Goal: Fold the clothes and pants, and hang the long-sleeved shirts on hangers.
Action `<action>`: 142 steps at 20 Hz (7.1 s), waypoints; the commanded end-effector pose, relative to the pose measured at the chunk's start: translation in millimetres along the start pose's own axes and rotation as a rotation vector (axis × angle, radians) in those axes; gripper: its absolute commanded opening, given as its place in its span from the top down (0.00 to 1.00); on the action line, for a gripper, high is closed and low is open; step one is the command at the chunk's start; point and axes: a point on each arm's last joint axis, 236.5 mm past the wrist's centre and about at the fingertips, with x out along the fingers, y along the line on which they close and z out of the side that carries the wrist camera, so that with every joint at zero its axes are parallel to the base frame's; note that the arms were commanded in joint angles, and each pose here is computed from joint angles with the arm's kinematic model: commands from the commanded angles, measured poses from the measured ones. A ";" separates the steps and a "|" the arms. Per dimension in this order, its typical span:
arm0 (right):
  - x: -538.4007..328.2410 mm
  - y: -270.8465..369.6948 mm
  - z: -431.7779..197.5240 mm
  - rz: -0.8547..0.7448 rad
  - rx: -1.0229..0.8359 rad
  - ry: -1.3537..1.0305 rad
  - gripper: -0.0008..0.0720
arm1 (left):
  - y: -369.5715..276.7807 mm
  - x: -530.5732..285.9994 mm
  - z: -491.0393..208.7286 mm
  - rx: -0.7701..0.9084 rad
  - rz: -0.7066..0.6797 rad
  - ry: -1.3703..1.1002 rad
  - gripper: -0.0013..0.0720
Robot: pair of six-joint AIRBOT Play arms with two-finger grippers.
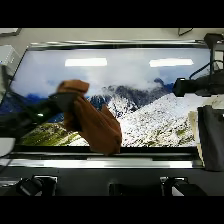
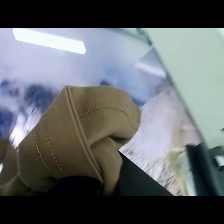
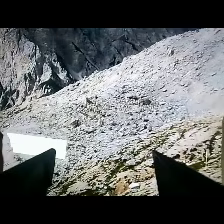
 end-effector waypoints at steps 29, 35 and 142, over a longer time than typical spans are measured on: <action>200.7 210.5 -209.6 0.628 0.674 0.468 0.94 | 188.4 -19.8 -180.5 -0.027 0.515 0.709 0.94; 97.7 120.3 -16.0 0.591 0.370 -0.053 0.94 | 121.4 -24.4 -16.8 0.208 0.396 0.378 0.94; 202.4 102.4 -237.4 0.414 0.550 0.641 0.04 | 212.5 36.6 -184.2 -0.344 0.157 1.160 0.94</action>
